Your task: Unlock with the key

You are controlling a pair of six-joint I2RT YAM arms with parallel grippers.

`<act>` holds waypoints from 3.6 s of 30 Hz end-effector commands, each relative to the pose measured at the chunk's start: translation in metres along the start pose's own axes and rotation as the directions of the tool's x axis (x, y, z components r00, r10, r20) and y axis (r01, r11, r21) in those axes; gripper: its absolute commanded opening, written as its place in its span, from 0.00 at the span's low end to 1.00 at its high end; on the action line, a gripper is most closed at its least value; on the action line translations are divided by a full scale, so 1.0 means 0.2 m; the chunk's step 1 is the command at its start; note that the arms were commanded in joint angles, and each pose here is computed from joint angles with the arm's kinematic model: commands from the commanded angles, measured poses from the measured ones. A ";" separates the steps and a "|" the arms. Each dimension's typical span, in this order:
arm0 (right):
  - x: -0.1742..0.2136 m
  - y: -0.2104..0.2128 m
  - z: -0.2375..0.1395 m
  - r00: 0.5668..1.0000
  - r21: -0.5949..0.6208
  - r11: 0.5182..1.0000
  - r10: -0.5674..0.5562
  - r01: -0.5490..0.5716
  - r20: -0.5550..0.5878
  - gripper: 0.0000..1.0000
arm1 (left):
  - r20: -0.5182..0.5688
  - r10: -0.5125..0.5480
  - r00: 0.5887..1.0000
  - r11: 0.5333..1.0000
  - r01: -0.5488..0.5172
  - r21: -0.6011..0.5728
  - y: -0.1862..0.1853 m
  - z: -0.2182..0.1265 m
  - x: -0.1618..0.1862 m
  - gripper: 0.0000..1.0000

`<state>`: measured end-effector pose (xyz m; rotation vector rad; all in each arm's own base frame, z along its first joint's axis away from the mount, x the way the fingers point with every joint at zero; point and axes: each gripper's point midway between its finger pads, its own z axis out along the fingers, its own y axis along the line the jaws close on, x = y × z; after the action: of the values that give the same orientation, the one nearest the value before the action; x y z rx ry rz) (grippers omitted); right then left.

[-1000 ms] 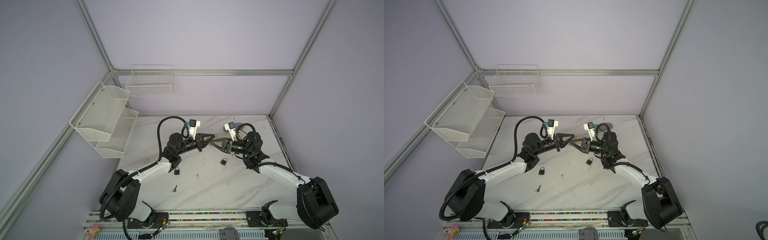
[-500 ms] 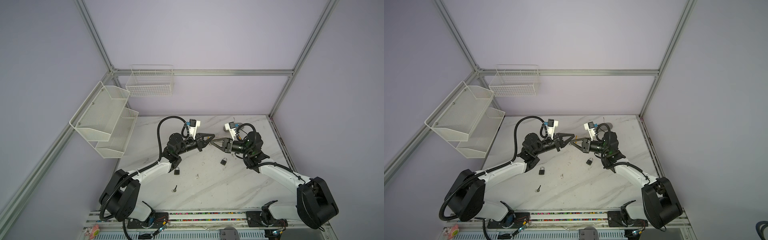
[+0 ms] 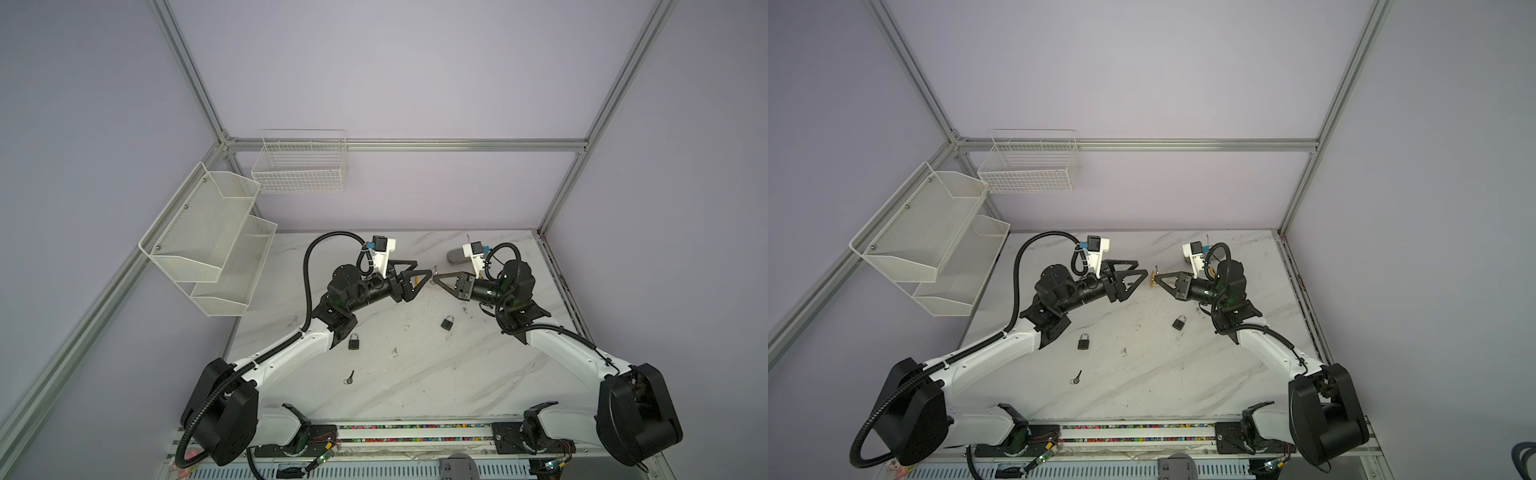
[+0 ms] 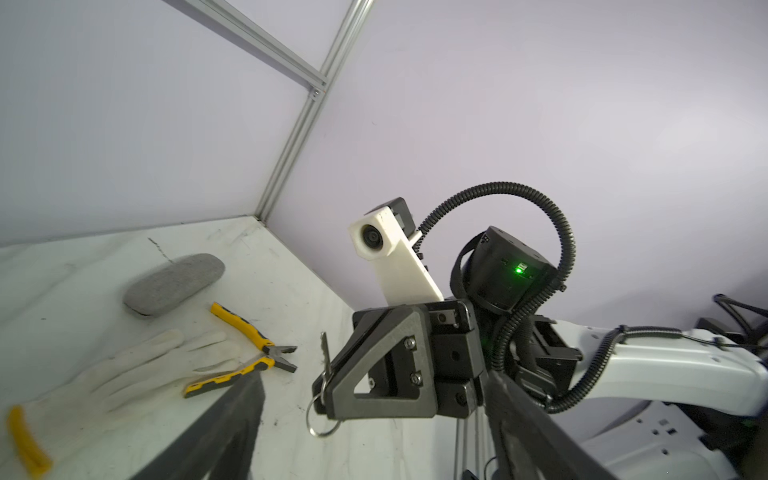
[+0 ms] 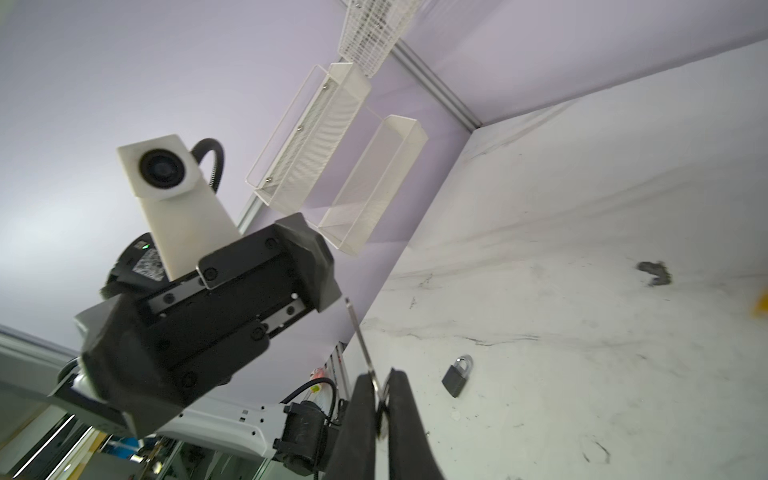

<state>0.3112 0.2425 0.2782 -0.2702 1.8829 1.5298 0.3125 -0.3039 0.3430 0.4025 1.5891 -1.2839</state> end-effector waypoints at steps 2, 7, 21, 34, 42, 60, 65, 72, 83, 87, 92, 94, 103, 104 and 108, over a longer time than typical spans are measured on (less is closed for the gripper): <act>0.00 -0.16 -0.09 1.000 0.203 0.979 0.016 -0.017 0.007 0.00 | -0.005 0.030 1.000 0.982 -0.030 -0.186 0.07 0.00 -0.07 0.95; -0.01 -0.32 -0.22 0.998 0.391 0.918 0.049 -0.060 0.036 0.00 | -0.168 -0.012 0.986 0.916 -0.057 -0.398 0.23 0.00 0.13 0.99; -0.11 -0.65 -0.50 0.990 0.703 0.700 0.033 -0.123 0.139 0.00 | -0.613 -0.035 0.789 0.800 -0.346 -0.491 0.35 0.27 0.77 0.95; -0.09 -0.84 -0.57 0.982 0.742 0.644 0.093 -0.185 0.165 0.00 | -0.751 -0.076 0.656 0.764 -0.446 -0.467 0.47 0.54 1.15 0.81; -0.07 -0.87 -0.57 0.980 0.744 0.638 0.106 -0.197 0.169 0.00 | -0.770 -0.113 0.627 0.733 -0.470 -0.491 0.57 0.60 1.25 0.71; -0.04 -0.87 -0.55 0.983 0.732 0.657 0.112 -0.181 0.143 0.00 | -0.788 -0.187 0.586 0.712 -0.472 -0.520 0.61 0.53 1.34 0.46; -0.03 -0.87 -0.53 0.982 0.720 0.669 0.125 -0.186 0.139 0.00 | -0.765 -0.243 0.596 0.686 -0.452 -0.570 0.61 0.45 1.32 0.37; 0.02 -0.87 -0.47 0.986 0.704 0.691 0.145 -0.163 0.086 0.00 | -0.714 -0.309 0.629 0.611 -0.444 -0.655 0.65 0.28 1.24 0.29; 0.26 -0.82 -0.19 0.977 0.658 0.744 0.205 -0.113 -0.065 0.00 | -0.560 -0.449 0.696 0.424 -0.386 -0.819 0.75 -0.14 1.17 0.29; 0.34 -0.79 -0.13 0.970 0.643 0.757 0.226 -0.115 -0.092 0.00 | -0.523 -0.471 0.710 0.380 -0.372 -0.847 0.78 -0.22 1.18 0.29; 0.40 -0.76 -0.09 0.966 0.632 0.767 0.233 -0.113 -0.110 0.00 | -0.496 -0.496 0.712 0.352 -0.357 -0.865 0.81 -0.26 1.22 0.29; 0.42 -0.76 -0.09 0.965 0.630 0.768 0.237 -0.114 -0.114 0.00 | -0.487 -0.510 0.709 0.345 -0.350 -0.871 0.82 -0.28 1.23 0.29; 0.45 -0.75 -0.06 0.962 0.631 0.769 0.238 -0.103 -0.134 0.00 | -0.468 -0.567 0.678 0.348 -0.318 -0.882 0.81 -0.33 1.30 0.35; 0.45 -0.75 -0.06 0.962 0.632 0.768 0.238 -0.102 -0.135 0.00 | -0.461 -0.573 0.677 0.344 -0.312 -0.886 0.81 -0.33 1.31 0.36; 0.45 -0.75 -0.06 0.960 0.639 0.764 0.239 -0.095 -0.142 0.00 | -0.442 -0.591 0.675 0.333 -0.295 -0.896 0.80 -0.35 1.32 0.43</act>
<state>0.3220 0.2097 0.1082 0.0494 2.5269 0.9201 0.2936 -0.2721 0.0276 -0.0260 2.8277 0.0454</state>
